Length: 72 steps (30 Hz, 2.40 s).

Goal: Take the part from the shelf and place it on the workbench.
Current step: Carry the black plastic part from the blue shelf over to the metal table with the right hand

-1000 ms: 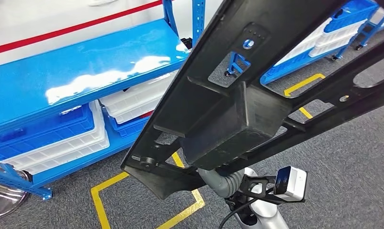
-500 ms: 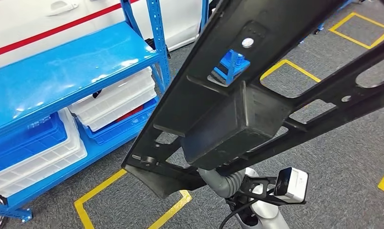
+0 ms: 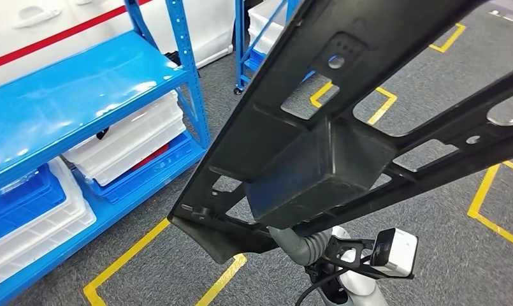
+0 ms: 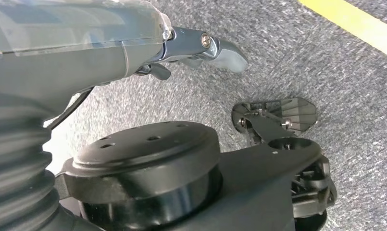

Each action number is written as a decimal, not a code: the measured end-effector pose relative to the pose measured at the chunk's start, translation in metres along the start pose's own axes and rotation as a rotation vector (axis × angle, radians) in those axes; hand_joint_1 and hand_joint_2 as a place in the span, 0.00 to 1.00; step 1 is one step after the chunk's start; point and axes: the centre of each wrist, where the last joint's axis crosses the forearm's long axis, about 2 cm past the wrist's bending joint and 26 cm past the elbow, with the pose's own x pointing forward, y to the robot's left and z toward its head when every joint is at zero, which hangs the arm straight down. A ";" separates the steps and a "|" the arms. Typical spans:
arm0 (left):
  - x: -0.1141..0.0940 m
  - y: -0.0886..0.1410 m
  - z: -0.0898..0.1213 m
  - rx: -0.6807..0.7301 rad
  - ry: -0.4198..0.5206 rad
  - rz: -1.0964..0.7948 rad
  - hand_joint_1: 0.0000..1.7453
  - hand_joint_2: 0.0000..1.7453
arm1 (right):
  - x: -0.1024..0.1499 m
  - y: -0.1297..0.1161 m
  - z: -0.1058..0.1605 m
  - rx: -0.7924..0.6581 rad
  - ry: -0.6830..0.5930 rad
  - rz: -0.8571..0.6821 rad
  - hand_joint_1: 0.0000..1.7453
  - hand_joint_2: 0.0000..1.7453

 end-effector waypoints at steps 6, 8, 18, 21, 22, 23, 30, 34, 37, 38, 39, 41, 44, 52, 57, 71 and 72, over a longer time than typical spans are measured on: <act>0.001 0.000 0.000 -0.002 0.006 -0.001 0.00 1.00 | 0.003 -0.002 -0.002 -0.004 -0.009 0.019 1.00 1.00; 0.002 0.000 0.000 -0.002 0.005 -0.004 0.00 1.00 | 0.004 -0.002 -0.003 -0.010 -0.014 0.024 1.00 1.00; -0.001 0.000 0.000 0.002 0.028 -0.036 0.00 1.00 | 0.006 -0.001 -0.004 -0.012 -0.018 0.051 1.00 1.00; 0.000 0.001 0.000 0.000 0.028 -0.038 0.00 1.00 | 0.006 -0.002 -0.004 -0.019 -0.020 0.056 1.00 1.00; 0.000 0.001 0.000 -0.001 0.027 -0.039 0.00 1.00 | 0.007 -0.002 -0.003 -0.021 -0.020 0.057 1.00 1.00; 0.000 0.001 0.000 -0.002 0.027 -0.039 0.00 1.00 | 0.007 -0.002 -0.003 -0.023 -0.021 0.059 1.00 1.00; 0.000 0.002 0.000 -0.001 0.035 -0.035 0.00 1.00 | 0.007 -0.001 0.000 -0.026 -0.016 0.055 1.00 1.00; 0.001 0.002 0.000 -0.001 0.034 -0.034 0.00 1.00 | 0.007 -0.001 -0.001 -0.025 -0.025 0.054 1.00 1.00; 0.001 0.002 0.000 0.000 0.033 -0.034 0.00 1.00 | 0.007 -0.001 0.000 -0.023 -0.033 0.054 1.00 1.00; 0.001 0.002 0.000 0.000 0.033 -0.034 0.00 1.00 | 0.007 -0.001 -0.001 -0.023 -0.035 0.054 1.00 1.00; 0.001 0.002 0.000 0.000 0.033 -0.034 0.00 1.00 | 0.008 -0.001 -0.001 -0.023 -0.036 0.053 1.00 1.00; 0.001 0.002 0.000 -0.001 0.032 -0.033 0.00 1.00 | 0.007 -0.001 -0.001 -0.024 -0.036 0.053 1.00 1.00; 0.002 0.002 -0.001 -0.003 0.027 -0.032 0.00 1.00 | 0.007 -0.001 0.000 -0.026 -0.033 0.051 1.00 1.00; 0.000 0.003 0.000 -0.002 0.029 -0.034 0.00 1.00 | 0.007 -0.001 0.003 -0.032 -0.030 0.053 1.00 1.00; -0.003 0.003 0.000 0.002 0.034 -0.036 0.00 1.00 | 0.008 -0.002 0.005 -0.037 -0.027 0.060 1.00 1.00; 0.000 0.002 0.000 -0.010 0.024 -0.044 0.00 1.00 | 0.010 -0.005 0.007 -0.048 -0.039 0.085 1.00 1.00; 0.001 0.002 0.000 -0.010 0.026 -0.045 0.00 1.00 | 0.010 -0.005 0.007 -0.048 -0.038 0.085 1.00 1.00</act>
